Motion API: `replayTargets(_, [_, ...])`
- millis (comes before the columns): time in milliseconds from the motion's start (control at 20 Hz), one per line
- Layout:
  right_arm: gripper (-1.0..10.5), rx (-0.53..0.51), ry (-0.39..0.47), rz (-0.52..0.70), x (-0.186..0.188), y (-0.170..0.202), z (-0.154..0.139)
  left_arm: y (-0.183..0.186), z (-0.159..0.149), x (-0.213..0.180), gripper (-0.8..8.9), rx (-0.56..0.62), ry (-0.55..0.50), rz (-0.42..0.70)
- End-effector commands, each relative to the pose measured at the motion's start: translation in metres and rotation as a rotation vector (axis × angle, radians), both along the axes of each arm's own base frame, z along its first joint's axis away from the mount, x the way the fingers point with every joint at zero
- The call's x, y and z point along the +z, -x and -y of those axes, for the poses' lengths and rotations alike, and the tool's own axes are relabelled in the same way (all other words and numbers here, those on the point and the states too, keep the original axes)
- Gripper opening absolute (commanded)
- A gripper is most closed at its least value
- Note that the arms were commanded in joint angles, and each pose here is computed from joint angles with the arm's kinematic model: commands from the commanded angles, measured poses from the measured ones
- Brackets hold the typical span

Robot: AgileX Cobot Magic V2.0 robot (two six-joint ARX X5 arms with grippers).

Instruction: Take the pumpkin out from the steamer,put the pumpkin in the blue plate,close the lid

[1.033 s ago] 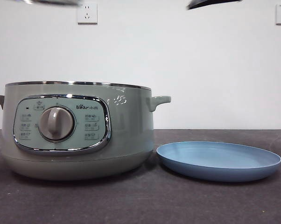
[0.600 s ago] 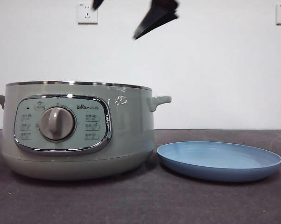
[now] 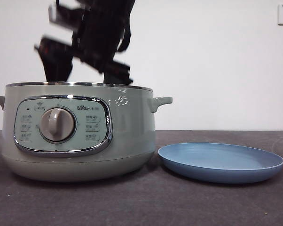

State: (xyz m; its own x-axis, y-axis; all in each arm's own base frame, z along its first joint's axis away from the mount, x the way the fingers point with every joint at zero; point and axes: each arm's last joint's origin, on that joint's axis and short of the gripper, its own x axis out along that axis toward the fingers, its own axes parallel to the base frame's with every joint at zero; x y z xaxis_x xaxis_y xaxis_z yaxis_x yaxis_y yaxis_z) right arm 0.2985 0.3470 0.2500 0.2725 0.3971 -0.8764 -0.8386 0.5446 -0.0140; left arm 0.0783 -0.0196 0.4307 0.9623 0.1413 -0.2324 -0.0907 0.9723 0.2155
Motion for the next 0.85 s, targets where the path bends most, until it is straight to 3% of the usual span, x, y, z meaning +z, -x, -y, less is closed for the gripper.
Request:
replayTargets(50, [5.7,0.001,0.032,-0.015,-0.018,-0.004,-0.004,0.005,-0.003,0.008,-0.08,0.008,0.016,0.057])
replayTargets(200, [5.3,0.001,0.023,-0.007,-0.020,-0.005,-0.006,0.005,-0.003,0.007,-0.08,0.008,0.012,0.048])
replayTargets(300, [1.5,0.000,0.023,-0.008,-0.020,-0.005,-0.006,0.005,-0.003,0.006,-0.08,0.008,0.009,0.041])
replayTargets(350, [0.5,0.000,0.022,-0.008,-0.019,-0.005,-0.006,0.005,-0.003,0.006,-0.08,0.008,0.008,0.040])
replayTargets(500, [0.6,-0.001,0.003,0.007,-0.006,-0.002,-0.003,0.005,-0.003,0.006,-0.08,0.004,0.011,0.042])
replayTargets(650, [0.6,-0.005,-0.046,0.052,0.052,0.017,0.021,-0.002,0.003,0.007,-0.08,-0.062,0.031,0.043])
replayTargets(850, [0.6,-0.124,-0.087,0.071,0.142,0.052,0.107,-0.027,0.019,0.010,-0.08,-0.209,0.072,0.049])
